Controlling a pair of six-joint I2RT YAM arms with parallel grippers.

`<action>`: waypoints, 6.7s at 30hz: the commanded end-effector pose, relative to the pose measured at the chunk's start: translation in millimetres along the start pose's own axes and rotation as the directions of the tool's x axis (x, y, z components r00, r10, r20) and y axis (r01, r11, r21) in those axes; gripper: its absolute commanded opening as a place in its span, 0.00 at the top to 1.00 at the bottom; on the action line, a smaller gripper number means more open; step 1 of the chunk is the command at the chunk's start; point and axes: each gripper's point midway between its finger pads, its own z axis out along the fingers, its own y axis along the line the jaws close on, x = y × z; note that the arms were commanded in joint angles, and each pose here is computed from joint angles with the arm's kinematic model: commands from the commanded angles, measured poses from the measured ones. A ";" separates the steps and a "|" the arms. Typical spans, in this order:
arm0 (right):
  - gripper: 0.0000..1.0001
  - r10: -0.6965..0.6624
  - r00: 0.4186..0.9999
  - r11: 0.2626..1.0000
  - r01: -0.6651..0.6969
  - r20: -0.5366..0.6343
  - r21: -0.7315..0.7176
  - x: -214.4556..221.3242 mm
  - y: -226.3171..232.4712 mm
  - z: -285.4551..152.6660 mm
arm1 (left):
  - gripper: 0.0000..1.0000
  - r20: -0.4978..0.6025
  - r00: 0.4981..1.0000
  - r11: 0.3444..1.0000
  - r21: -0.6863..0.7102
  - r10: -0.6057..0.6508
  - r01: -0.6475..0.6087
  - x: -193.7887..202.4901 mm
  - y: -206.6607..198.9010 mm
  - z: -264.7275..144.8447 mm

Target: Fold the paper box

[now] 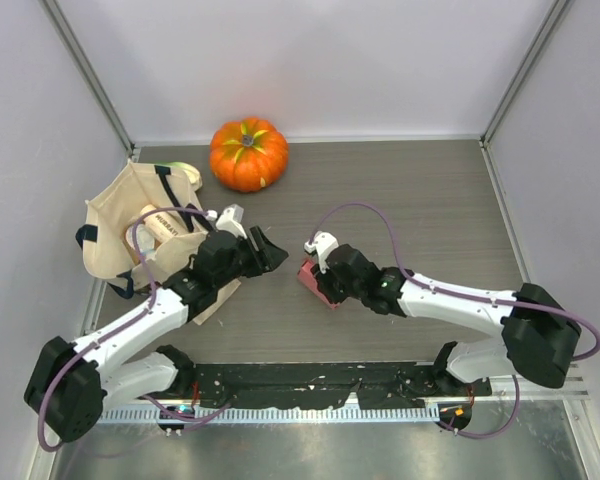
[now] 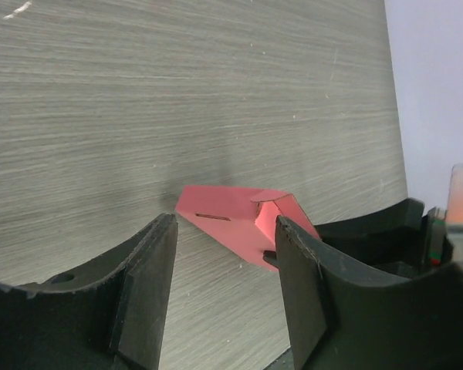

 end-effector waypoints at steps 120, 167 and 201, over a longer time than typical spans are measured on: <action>0.72 -0.030 0.982 0.986 -0.002 -0.188 -0.165 13.4 32.0 23.1 | 0.66 0.007 0.875 0.875 0.018 0.484 -0.484 35.0 -22.1 34.9; 0.47 -0.067 0.984 0.997 0.061 -0.167 -0.042 1.4 10.5 19.9 | 0.97 -0.040 0.858 0.859 -0.009 0.512 -0.513 44.9 -3.9 28.8; 0.72 -0.101 0.983 0.992 0.087 -0.156 -0.090 -1.1 17.4 22.8 | 0.60 -0.040 0.816 0.816 0.077 0.577 -0.573 30.5 -33.1 57.3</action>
